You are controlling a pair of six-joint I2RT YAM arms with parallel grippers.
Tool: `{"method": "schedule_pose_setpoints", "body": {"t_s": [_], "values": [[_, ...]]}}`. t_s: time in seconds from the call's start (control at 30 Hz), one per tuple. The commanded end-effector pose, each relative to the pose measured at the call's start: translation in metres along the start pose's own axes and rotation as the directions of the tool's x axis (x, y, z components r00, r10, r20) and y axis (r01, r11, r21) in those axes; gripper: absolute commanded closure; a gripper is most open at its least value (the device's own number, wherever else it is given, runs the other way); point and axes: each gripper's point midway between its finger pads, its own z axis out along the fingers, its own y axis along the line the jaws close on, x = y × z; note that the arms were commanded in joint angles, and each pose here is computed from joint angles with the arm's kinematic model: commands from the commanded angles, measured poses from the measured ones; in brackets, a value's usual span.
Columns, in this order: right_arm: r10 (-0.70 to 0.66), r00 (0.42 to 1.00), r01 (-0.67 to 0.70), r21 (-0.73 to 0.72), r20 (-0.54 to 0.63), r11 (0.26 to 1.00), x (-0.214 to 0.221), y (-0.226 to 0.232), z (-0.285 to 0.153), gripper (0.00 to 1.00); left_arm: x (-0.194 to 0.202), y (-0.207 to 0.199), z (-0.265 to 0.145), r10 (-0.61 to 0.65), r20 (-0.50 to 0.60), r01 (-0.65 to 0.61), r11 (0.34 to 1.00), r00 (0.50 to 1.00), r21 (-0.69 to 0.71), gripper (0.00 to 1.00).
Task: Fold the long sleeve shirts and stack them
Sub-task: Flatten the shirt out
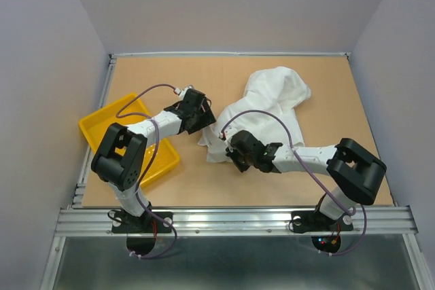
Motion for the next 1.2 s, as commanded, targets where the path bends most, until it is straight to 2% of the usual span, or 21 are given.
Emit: {"method": "schedule_pose_setpoints", "body": {"t_s": [0.0,0.13,0.17,0.2,0.23,0.27,0.4,0.43,0.5,0.53,0.57,0.6,0.63,0.7,0.77,0.8,0.83,0.87,0.93,1.03,1.17], "values": [[0.024,0.997,-0.022,-0.031,0.073,0.999,-0.013,0.006,-0.006,0.94,-0.008,-0.008,-0.001,-0.024,0.021,0.025,1.0,0.999,-0.006,0.3],[0.026,0.996,-0.024,-0.026,0.08,0.999,-0.013,0.004,-0.009,0.94,-0.009,0.001,0.002,-0.019,0.039,0.021,0.998,0.999,-0.053,0.54],[0.026,0.996,-0.024,-0.025,0.083,0.999,-0.013,0.004,-0.01,0.94,-0.011,0.001,0.001,-0.013,0.043,0.015,0.998,0.999,-0.057,0.69],[0.026,0.996,-0.025,-0.016,0.086,1.0,-0.014,0.002,-0.01,0.94,-0.014,0.0,0.0,-0.005,0.05,0.008,0.998,0.999,-0.061,0.77],[0.027,0.996,-0.026,-0.007,0.09,1.0,-0.014,0.001,-0.011,0.94,-0.022,-0.004,-0.002,0.0,0.071,0.005,0.998,0.997,-0.062,0.93],[0.026,0.993,-0.029,0.023,0.112,0.999,-0.02,-0.005,-0.015,0.97,-0.029,-0.008,-0.004,0.024,0.085,-0.019,0.998,0.996,-0.06,1.0],[-0.054,0.973,-0.005,0.257,0.223,0.966,-0.055,-0.051,-0.05,0.99,-0.088,-0.057,-0.027,0.111,0.194,-0.11,0.994,0.975,-0.017,1.0],[-0.069,0.967,-0.011,0.31,0.245,0.951,-0.066,-0.063,-0.062,0.99,-0.125,-0.094,-0.045,0.105,0.271,-0.12,0.992,0.957,0.039,1.0],[-0.092,0.935,-0.083,0.462,0.343,0.883,-0.112,-0.103,-0.109,0.99,-0.158,-0.125,-0.069,0.117,0.333,-0.152,0.985,0.936,0.081,1.0],[-0.13,0.924,-0.092,0.537,0.36,0.839,-0.129,-0.123,-0.131,0.99,-0.193,-0.163,-0.1,0.082,0.414,-0.161,0.974,0.907,0.158,1.0],[-0.137,0.895,-0.177,0.621,0.424,0.764,-0.158,-0.145,-0.172,0.99,-0.211,-0.181,-0.119,0.063,0.455,-0.17,0.965,0.888,0.199,1.0],[-0.18,0.882,-0.189,0.675,0.436,0.713,-0.175,-0.158,-0.204,0.99,-0.223,-0.196,-0.126,0.059,0.482,-0.189,0.956,0.874,0.225,1.0],[-0.196,0.87,-0.216,0.708,0.452,0.672,-0.188,-0.168,-0.228,0.99,-0.253,-0.231,-0.179,-0.003,0.555,-0.22,0.917,0.832,0.334,1.0],[-0.252,0.836,-0.274,0.769,0.487,0.578,-0.221,-0.186,-0.295,0.99,-0.274,-0.269,-0.242,-0.067,0.619,-0.3,0.83,0.782,0.47,1.0],[-0.289,0.795,-0.325,0.777,0.534,0.54,-0.237,-0.191,-0.342,0.99,-0.286,-0.292,-0.297,-0.13,0.691,-0.402,0.731,0.711,0.551,1.0],[-0.318,0.756,-0.37,0.774,0.572,0.513,-0.249,-0.194,-0.376,0.99,-0.281,-0.299,-0.347,-0.159,0.716,-0.478,0.644,0.68,0.597,1.0],[-0.33,0.733,-0.395,0.767,0.595,0.505,-0.254,-0.195,-0.394,0.99,-0.276,-0.298,-0.346,-0.162,0.72,-0.491,0.63,0.675,0.602,1.0],[-0.351,0.697,-0.425,0.755,0.625,0.499,-0.259,-0.195,-0.422,0.99,-0.281,-0.301,-0.379,-0.231,0.75,-0.534,0.576,0.619,0.619,1.0],[-0.369,0.663,-0.444,0.74,0.651,0.506,-0.263,-0.195,-0.444,0.99,-0.281,-0.287,-0.42,-0.295,0.77,-0.55,0.56,0.566,0.62,1.0],[-0.382,0.576,-0.476,0.677,0.722,0.562,-0.265,-0.189,-0.471,0.99,-0.284,-0.269,-0.47,-0.353,0.794,-0.565,0.562,0.496,0.603,1.0],[-0.379,0.454,-0.447,0.574,0.807,0.686,-0.272,-0.17,-0.491,0.99,-0.285,-0.248,-0.514,-0.394,0.818,-0.575,0.581,0.42,0.576,1.0]]}}
